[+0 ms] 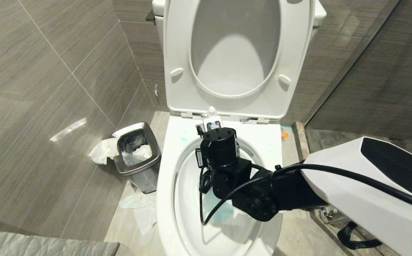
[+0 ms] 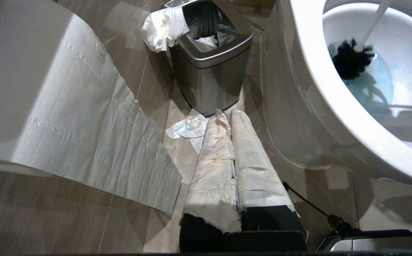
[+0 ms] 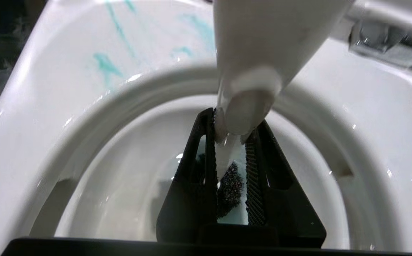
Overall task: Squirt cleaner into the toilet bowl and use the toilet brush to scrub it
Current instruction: Scrub the toilet bowl
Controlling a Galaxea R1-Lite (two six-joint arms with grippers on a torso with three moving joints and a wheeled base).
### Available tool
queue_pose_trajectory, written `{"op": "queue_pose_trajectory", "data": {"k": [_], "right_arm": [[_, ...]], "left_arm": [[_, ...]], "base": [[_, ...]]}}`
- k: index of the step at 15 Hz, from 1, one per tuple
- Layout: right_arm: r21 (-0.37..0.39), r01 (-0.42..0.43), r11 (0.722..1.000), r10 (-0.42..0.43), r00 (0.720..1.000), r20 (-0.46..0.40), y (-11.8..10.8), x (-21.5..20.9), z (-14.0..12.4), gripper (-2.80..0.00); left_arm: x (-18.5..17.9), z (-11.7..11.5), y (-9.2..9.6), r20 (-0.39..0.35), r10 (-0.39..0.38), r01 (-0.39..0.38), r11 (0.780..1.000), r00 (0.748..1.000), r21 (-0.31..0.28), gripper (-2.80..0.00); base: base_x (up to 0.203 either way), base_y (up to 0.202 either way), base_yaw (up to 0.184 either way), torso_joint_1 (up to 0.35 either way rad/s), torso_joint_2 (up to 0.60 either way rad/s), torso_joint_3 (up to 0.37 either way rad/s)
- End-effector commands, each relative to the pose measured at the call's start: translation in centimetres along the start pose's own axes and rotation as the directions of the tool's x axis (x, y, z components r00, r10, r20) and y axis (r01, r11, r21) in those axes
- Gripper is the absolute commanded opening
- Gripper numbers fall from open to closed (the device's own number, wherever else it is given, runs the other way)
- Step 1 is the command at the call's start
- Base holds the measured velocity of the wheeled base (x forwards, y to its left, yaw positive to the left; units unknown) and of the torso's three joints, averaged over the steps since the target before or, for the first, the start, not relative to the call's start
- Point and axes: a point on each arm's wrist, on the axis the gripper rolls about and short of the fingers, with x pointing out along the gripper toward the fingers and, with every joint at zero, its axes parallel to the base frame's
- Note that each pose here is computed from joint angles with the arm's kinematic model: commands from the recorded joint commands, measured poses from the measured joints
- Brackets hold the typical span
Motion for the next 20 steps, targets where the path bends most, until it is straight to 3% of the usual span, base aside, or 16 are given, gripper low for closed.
{"op": "queue_pose_trajectory", "data": {"k": [1, 4, 6, 16, 20], "right_arm": [[-0.006, 0.014, 1.0, -0.014, 1.0, 0.015, -0.3, -0.1, 0.4, -2.8], [-0.008, 0.01, 1.0, -0.01, 0.999, 0.052, -1.8, -2.0, 3.6, -2.8], [-0.033, -0.002, 0.999, 0.003, 1.0, 0.031, -2.7, -3.3, 4.3, -2.8], [-0.084, -0.007, 0.996, -0.004, 0.991, -0.132, 0.0, -0.4, -4.3, -2.8], [-0.053, -0.006, 0.999, 0.001, 0.996, -0.094, -0.8, -1.5, -1.7, -2.8]], "left_arm": [[0.0, 0.0, 0.0, -0.001, 0.0, 0.0, 1.0, 1.0, 0.001, -2.8], [0.0, 0.0, 0.0, -0.001, 0.0, 0.0, 1.0, 1.0, 0.001, -2.8], [0.0, 0.0, 0.0, -0.001, 0.0, 0.0, 1.0, 1.0, 0.001, -2.8], [0.0, 0.0, 0.0, -0.001, 0.0, 0.0, 1.0, 1.0, -0.002, -2.8], [0.0, 0.0, 0.0, -0.001, 0.0, 0.0, 1.0, 1.0, 0.0, -2.8]], "base": [[0.0, 0.0, 0.0, 0.0, 0.0, 0.0], [0.0, 0.0, 0.0, 0.0, 0.0, 0.0], [0.0, 0.0, 0.0, 0.0, 0.0, 0.0], [0.0, 0.0, 0.0, 0.0, 0.0, 0.0], [0.0, 0.0, 0.0, 0.0, 0.0, 0.0]]}}
